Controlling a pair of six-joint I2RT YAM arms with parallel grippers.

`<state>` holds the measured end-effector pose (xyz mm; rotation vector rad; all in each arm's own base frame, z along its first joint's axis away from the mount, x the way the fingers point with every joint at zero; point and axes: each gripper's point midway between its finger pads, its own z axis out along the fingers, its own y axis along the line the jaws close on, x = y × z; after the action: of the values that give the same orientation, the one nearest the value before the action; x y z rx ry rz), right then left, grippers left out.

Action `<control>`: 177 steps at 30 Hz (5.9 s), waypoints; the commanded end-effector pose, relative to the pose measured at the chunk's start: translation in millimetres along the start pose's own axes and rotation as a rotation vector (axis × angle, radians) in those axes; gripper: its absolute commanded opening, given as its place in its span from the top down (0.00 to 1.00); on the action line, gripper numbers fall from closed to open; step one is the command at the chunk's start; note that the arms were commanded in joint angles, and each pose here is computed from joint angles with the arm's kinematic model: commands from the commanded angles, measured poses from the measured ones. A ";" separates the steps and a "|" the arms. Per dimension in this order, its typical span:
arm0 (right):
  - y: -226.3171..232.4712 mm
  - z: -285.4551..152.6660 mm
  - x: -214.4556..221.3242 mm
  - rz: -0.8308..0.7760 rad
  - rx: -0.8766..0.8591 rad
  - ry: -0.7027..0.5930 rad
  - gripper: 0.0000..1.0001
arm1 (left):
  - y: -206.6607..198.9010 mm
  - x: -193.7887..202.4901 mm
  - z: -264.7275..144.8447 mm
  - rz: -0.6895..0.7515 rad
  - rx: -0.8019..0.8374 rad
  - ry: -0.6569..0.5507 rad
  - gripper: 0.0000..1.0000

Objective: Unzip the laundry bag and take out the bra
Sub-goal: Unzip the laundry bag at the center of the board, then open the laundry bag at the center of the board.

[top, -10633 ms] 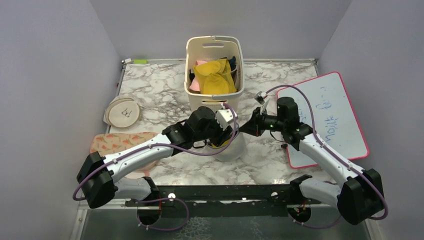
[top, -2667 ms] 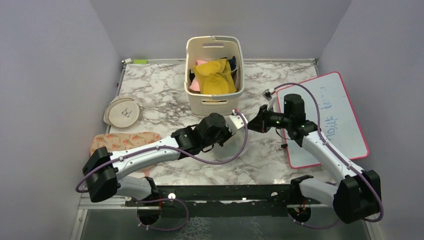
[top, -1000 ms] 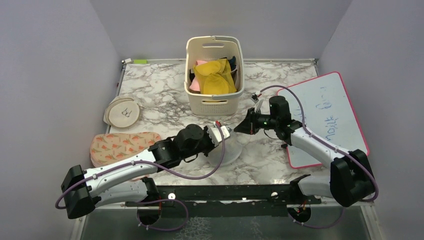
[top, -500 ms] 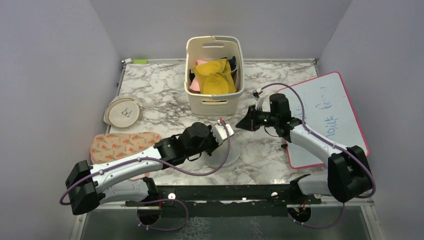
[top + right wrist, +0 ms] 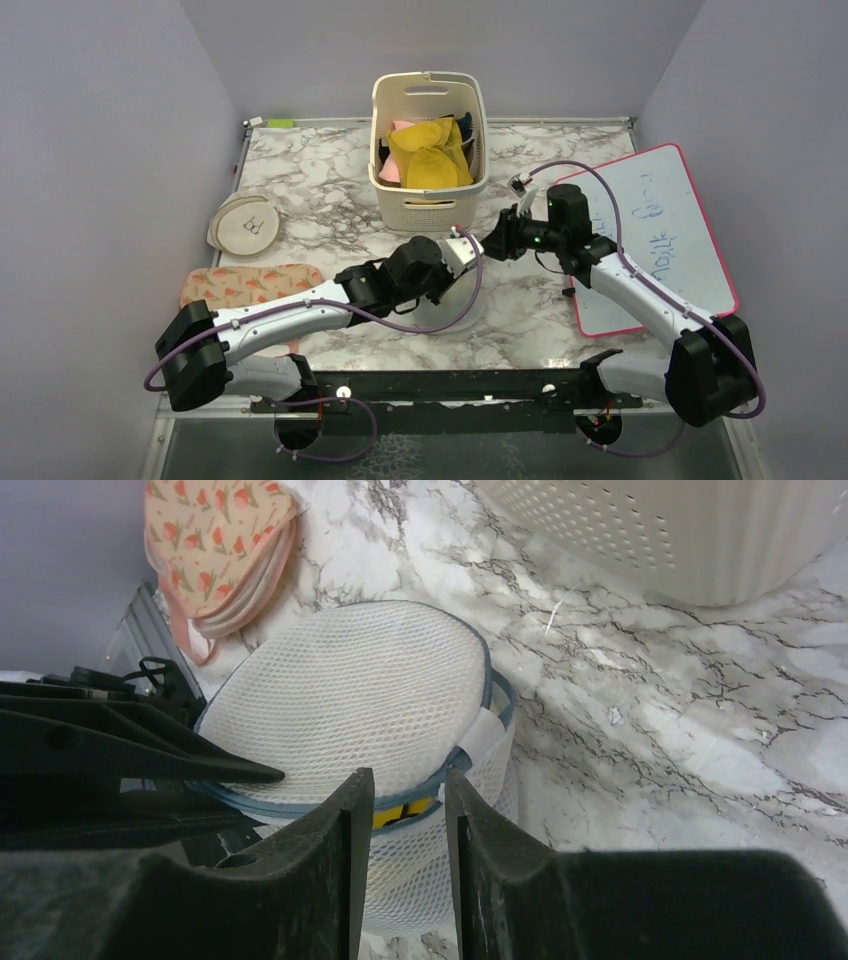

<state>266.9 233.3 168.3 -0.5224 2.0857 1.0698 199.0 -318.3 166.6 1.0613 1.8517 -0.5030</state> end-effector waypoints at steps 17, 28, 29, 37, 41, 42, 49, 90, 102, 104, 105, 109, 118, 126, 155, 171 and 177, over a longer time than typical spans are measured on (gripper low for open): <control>1.7 -17.3 -14.8 -0.047 0.070 -0.048 0.60 | -9.8 -22.0 14.4 -0.014 0.046 -0.019 0.50; 6.2 -19.8 -18.8 -0.068 0.057 -0.060 0.49 | 4.8 -42.2 -9.1 -0.033 0.018 -0.080 0.27; 6.8 -20.1 -19.2 -0.068 0.055 -0.059 0.47 | 7.7 -43.6 -10.7 -0.040 0.013 -0.080 0.26; 12.2 -20.6 -21.0 -0.080 0.027 -0.060 0.38 | 25.2 -53.2 -25.8 -0.122 0.011 -0.119 0.18; 15.1 -22.4 -21.7 -0.093 0.018 -0.066 0.32 | 36.1 -57.3 -33.7 -0.168 0.012 -0.152 0.15; 16.4 -22.6 -21.8 -0.094 0.012 -0.068 0.30 | 39.6 -56.3 -35.0 -0.182 0.009 -0.149 0.15; 26.0 -18.3 -17.3 -0.124 -0.073 -0.053 0.28 | 65.8 -34.1 -47.2 -0.292 -0.065 -0.104 0.08; 80.8 13.5 25.2 -0.270 -0.193 0.125 0.31 | 76.8 35.5 3.7 -0.906 -0.137 -0.140 0.65; 74.0 19.1 22.1 -0.253 -0.154 0.124 0.30 | 85.4 10.1 -18.1 -0.834 -0.157 -0.201 0.93; 72.4 20.1 21.2 -0.246 -0.143 0.122 0.30 | 86.2 5.0 -22.1 -0.822 -0.156 -0.212 0.94; 71.6 20.5 20.6 -0.243 -0.137 0.121 0.30 | 86.5 2.6 -23.9 -0.816 -0.156 -0.215 0.94; 68.2 19.1 11.4 -0.225 -0.088 0.091 0.29 | 90.4 -8.5 -33.1 -0.782 -0.168 -0.233 0.95; 94.1 11.7 -14.0 -0.317 -0.145 0.016 0.25 | 101.1 -43.9 -57.9 -0.816 -0.200 -0.318 1.00; 114.3 22.8 -19.5 -0.498 0.082 -0.062 0.22 | 99.1 -43.1 -54.7 -1.026 -0.216 -0.273 1.00; 86.4 26.7 -16.2 -0.397 0.431 -0.110 0.99 | 114.0 -30.4 -66.0 -0.930 -0.320 -0.281 0.52; 84.6 -2.1 -36.3 -0.291 0.316 -0.208 0.99 | 59.0 24.3 -8.4 -0.857 -0.047 -0.027 0.15; 83.9 -11.5 -41.6 -0.293 0.340 -0.219 0.99 | 52.7 44.1 11.7 -0.849 -0.025 0.065 0.37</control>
<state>239.4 274.6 233.0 -0.5103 1.9032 0.5344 238.2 -262.8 116.5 0.1344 2.3543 -0.8494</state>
